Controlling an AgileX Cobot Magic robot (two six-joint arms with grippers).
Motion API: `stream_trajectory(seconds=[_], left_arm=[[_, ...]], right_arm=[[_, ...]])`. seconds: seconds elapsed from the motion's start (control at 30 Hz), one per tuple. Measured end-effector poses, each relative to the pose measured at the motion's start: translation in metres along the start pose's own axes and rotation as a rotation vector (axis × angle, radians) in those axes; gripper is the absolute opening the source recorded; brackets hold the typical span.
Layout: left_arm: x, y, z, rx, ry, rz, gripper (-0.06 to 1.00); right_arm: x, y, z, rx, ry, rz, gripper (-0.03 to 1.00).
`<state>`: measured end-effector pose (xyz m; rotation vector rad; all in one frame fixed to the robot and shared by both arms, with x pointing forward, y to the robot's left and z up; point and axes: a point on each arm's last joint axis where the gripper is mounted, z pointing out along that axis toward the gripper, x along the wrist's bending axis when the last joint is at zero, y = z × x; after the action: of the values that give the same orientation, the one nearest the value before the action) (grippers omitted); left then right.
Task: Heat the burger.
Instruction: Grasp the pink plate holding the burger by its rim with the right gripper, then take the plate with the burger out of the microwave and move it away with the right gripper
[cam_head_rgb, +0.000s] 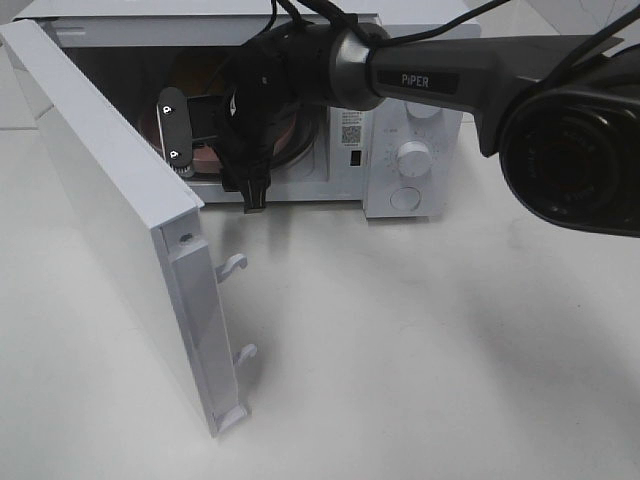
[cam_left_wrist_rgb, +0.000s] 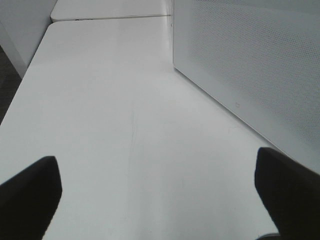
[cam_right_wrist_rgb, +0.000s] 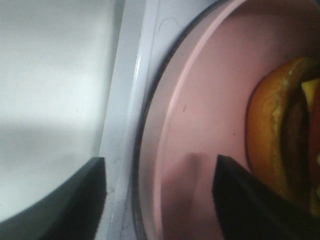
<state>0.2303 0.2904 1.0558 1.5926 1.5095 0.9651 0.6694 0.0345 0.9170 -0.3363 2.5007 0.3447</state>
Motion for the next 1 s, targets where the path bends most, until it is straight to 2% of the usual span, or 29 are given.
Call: stream_trajectory(seconds=[0.03,0.07,0.1,0.13,0.17,0.2,0.63,1.0], left_arm=[[0.000,0.000,0.000,0.000,0.000,0.000,0.98],[0.000,0.000,0.000,0.000,0.000,0.000,0.98],[0.000,0.000,0.000,0.000,0.000,0.000,0.98],[0.000,0.000,0.000,0.000,0.000,0.000,0.98],[0.000,0.000,0.000,0.000,0.000,0.000,0.98],[0.000,0.000,0.000,0.000,0.000,0.000,0.98],[0.000,0.000,0.000,0.000,0.000,0.000,0.98],[0.000,0.000,0.000,0.000,0.000,0.000,0.98]], right_arm=[[0.000,-0.002,0.001,0.003,0.002,0.002,0.49],[0.000,-0.002,0.001,0.003,0.002,0.002,0.49],[0.001,-0.003,0.003,0.005,0.005,0.003,0.34],[0.003,-0.003,0.004,0.010,0.020,0.006,0.25],[0.003,-0.003,0.004,0.010,0.020,0.006,0.25],[0.004,-0.002,0.004,0.010,0.025,0.004,0.12],[0.005,0.000,0.004,0.010,0.029,-0.005,0.10],[0.009,-0.006,-0.009,0.016,0.050,-0.108,0.10]])
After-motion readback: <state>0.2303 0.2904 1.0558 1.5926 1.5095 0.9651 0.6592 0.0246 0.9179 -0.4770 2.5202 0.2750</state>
